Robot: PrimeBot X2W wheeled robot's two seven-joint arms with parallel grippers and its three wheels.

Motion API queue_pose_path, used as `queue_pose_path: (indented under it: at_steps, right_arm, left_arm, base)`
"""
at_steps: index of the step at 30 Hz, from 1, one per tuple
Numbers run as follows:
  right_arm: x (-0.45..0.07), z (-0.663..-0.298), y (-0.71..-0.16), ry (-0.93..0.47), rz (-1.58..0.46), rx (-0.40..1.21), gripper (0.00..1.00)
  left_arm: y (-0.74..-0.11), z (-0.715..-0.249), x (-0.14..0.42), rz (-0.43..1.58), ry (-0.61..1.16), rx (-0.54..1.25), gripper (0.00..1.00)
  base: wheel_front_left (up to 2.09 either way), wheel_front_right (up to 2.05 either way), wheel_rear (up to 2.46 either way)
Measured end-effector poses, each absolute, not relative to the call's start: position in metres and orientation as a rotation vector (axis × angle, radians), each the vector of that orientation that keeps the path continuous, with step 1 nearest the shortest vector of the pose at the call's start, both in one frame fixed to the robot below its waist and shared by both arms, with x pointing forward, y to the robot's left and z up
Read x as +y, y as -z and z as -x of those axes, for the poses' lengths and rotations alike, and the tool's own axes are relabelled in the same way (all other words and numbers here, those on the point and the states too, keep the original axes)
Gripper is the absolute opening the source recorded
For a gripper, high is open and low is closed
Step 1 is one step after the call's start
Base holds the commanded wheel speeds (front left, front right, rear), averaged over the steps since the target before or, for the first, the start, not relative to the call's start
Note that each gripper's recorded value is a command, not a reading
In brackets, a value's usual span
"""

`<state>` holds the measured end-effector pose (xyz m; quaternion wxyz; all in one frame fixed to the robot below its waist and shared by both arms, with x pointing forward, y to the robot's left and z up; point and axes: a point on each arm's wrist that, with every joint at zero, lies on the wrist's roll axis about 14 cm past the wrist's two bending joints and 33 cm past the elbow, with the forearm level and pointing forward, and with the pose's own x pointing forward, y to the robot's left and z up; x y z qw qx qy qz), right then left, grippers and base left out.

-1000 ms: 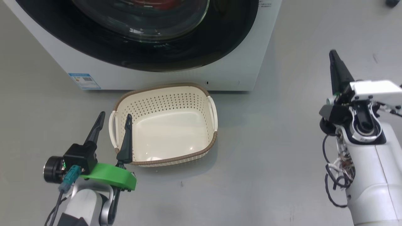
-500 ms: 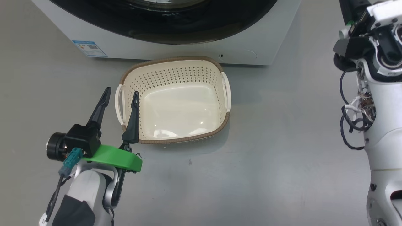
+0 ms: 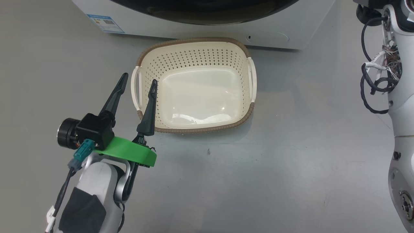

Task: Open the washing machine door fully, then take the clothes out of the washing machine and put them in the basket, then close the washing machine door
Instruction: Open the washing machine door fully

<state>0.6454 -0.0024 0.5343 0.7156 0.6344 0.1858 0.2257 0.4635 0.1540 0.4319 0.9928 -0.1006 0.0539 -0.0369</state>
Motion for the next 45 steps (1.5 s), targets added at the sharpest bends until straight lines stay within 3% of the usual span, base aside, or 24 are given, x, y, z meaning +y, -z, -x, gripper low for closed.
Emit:
queue_pose_path:
  at_steps: [20, 45]
  right_arm:
    - [0.018, -0.664, -0.517, -0.544, -1.396, 0.542, 0.00]
    - [0.017, -0.626, -0.523, -0.698, -1.449, 0.689, 0.00]
  left_arm:
    - [-0.421, -0.464, 0.165, 0.185, 0.049, 0.135, 1.00]
    - [-0.434, -0.466, 0.155, 0.197, 0.076, 0.108, 1.00]
  base:
    - [0.00, 0.00, 0.00]
    - [0.00, 0.00, 0.00]
